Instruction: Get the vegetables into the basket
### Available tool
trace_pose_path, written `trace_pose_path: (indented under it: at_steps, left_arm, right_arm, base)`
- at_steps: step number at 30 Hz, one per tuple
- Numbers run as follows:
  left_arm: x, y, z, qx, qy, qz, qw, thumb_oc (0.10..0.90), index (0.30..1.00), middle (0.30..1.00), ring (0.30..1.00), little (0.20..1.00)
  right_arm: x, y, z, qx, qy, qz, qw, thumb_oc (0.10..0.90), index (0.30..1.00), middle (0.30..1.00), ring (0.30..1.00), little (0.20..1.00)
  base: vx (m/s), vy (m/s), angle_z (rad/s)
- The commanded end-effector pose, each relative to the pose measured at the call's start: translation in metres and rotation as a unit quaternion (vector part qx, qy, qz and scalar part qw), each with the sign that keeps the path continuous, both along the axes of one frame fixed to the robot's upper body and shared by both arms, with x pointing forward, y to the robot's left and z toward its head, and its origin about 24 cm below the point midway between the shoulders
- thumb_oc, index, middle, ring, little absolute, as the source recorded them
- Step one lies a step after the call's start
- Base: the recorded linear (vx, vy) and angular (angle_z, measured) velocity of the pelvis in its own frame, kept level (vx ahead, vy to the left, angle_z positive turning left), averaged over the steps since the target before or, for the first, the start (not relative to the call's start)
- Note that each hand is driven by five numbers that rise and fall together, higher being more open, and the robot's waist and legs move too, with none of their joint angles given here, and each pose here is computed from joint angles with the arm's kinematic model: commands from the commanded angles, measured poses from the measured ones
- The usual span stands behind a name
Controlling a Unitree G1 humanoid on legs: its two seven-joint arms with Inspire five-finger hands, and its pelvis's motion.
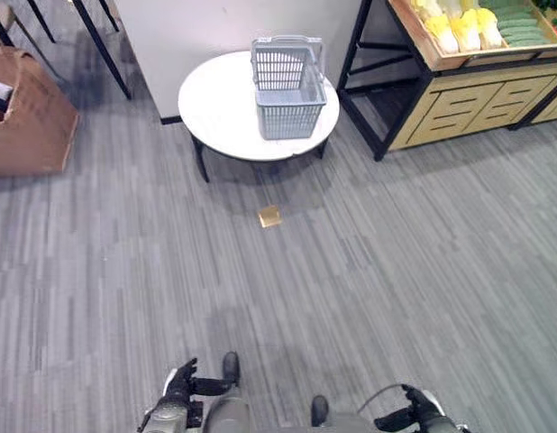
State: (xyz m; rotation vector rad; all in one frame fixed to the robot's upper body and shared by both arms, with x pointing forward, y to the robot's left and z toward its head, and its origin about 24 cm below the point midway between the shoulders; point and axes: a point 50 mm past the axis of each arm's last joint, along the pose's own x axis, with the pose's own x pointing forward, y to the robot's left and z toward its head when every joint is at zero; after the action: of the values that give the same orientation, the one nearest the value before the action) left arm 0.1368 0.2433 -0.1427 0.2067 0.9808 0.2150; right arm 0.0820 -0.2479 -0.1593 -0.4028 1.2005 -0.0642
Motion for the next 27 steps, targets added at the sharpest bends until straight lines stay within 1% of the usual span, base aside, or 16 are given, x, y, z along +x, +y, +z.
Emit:
trace_pose_path:
  at_steps: [1, 2, 6, 8, 10, 11, 13, 17, 22, 27]
  left_arm:
    - [-0.001, 0.022, 0.008, 0.03, -0.016, 0.014, 0.999, 0.9, 1.0, 1.0, 1.0, 1.0]
    - [0.002, 0.023, 0.01, 0.03, -0.023, 0.02, 0.999, 0.9, 1.0, 1.0, 1.0, 1.0]
    - [0.001, 0.024, 0.009, 0.029, -0.02, 0.028, 0.999, 0.9, 1.0, 1.0, 1.0, 1.0]
    - [-0.003, 0.024, 0.007, 0.027, -0.013, 0.036, 0.999, 0.9, 1.0, 1.0, 1.0, 1.0]
    - [-0.004, 0.023, 0.006, 0.027, -0.009, 0.036, 0.999, 0.9, 1.0, 1.0, 1.0, 1.0]
    - [-0.004, 0.023, 0.006, 0.027, -0.009, 0.036, 0.999, 0.9, 1.0, 1.0, 1.0, 1.0]
    - [-0.008, 0.018, 0.002, 0.025, 0.003, 0.036, 0.999, 0.9, 1.0, 1.0, 1.0, 1.0]
    - [-0.011, 0.016, 0.0, 0.024, 0.011, 0.035, 0.999, 0.9, 1.0, 1.0, 1.0, 1.0]
    - [-0.019, 0.01, -0.005, 0.018, 0.028, 0.035, 0.999, 0.9, 1.0, 1.0, 1.0, 1.0]
    - [-0.014, 0.005, -0.005, 0.012, 0.021, 0.03, 0.999, 0.9, 1.0, 1.0, 1.0, 1.0]
  right_arm:
    - [0.029, -0.007, 0.01, -0.014, -0.048, 0.013, 0.999, 0.9, 1.0, 1.0, 1.0, 1.0]
    - [0.038, -0.003, 0.012, -0.011, -0.062, 0.019, 0.998, 0.9, 1.0, 1.0, 1.0, 1.0]
    - [0.048, 0.003, 0.015, -0.003, -0.08, 0.031, 0.996, 0.9, 1.0, 1.0, 1.0, 1.0]
    - [0.058, 0.004, 0.018, -0.002, -0.098, 0.036, 0.995, 0.9, 1.0, 1.0, 1.0, 1.0]
    - [0.065, 0.005, 0.021, -0.003, -0.111, 0.04, 0.993, 0.9, 1.0, 1.0, 1.0, 1.0]
    - [0.066, 0.005, 0.021, -0.003, -0.111, 0.04, 0.993, 0.9, 1.0, 1.0, 1.0, 1.0]
    - [0.076, 0.009, 0.025, 0.0, -0.128, 0.046, 0.991, 0.9, 1.0, 1.0, 1.0, 1.0]
    - [0.076, 0.01, 0.026, 0.002, -0.131, 0.057, 0.99, 0.9, 1.0, 1.0, 1.0, 1.0]
    - [0.07, 0.0, 0.025, -0.006, -0.12, 0.05, 0.991, 0.9, 1.0, 1.0, 1.0, 1.0]
    - [0.07, -0.009, 0.028, -0.019, -0.12, 0.054, 0.991, 0.9, 1.0, 1.0, 1.0, 1.0]
  base:
    - [0.23, 0.441, 0.16]
    - [0.12, 0.261, -0.08]
    - [0.16, 0.247, -0.15]
    - [0.24, 0.177, -0.04]
    - [0.16, 0.031, -0.28]
    - [0.35, -0.084, -0.53]
    - [0.46, -0.14, -0.21]
    - [0.31, -0.103, 0.31]
    - [0.27, -0.17, 0.41]
    - [0.22, -0.234, 0.29]
